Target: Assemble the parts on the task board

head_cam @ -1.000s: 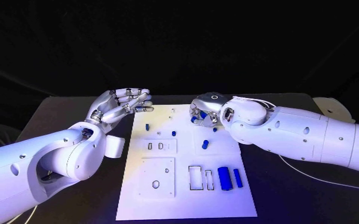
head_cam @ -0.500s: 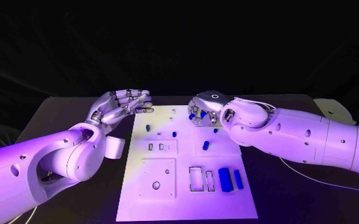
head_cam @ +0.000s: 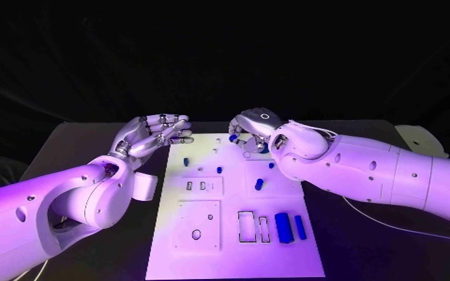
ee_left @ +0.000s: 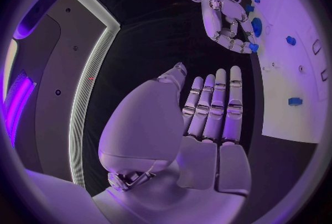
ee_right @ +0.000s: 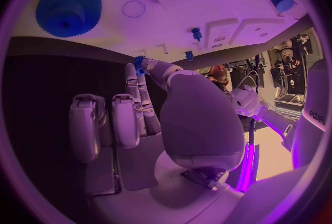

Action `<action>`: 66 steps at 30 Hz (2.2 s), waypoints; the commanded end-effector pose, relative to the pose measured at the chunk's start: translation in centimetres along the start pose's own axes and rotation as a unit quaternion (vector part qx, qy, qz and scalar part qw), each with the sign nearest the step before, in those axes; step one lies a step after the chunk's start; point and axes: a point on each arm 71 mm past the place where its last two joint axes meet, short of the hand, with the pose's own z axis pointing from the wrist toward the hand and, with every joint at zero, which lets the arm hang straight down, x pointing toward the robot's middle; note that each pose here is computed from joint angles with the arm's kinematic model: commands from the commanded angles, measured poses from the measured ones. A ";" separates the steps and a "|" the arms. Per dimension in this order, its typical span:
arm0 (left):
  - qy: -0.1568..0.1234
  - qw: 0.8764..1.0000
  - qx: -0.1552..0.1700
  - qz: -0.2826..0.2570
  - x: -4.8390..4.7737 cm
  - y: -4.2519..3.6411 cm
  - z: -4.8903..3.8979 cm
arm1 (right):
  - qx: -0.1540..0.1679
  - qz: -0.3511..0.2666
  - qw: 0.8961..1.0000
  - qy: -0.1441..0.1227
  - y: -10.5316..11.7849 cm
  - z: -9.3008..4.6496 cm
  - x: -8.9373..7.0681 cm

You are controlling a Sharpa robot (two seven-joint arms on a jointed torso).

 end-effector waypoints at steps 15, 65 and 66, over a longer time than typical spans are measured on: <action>0.011 1.000 0.004 -0.007 0.29 -0.31 0.17 | -0.006 -0.004 1.000 -0.009 1.3 2.3 1.1; 0.006 1.000 0.009 0.000 -0.60 -1.00 0.44 | 0.015 0.027 0.999 -0.025 -0.6 0.0 0.1; 0.006 1.000 0.009 -0.001 -0.67 -1.01 0.43 | 0.019 0.033 0.999 -0.027 -0.9 -0.6 -0.3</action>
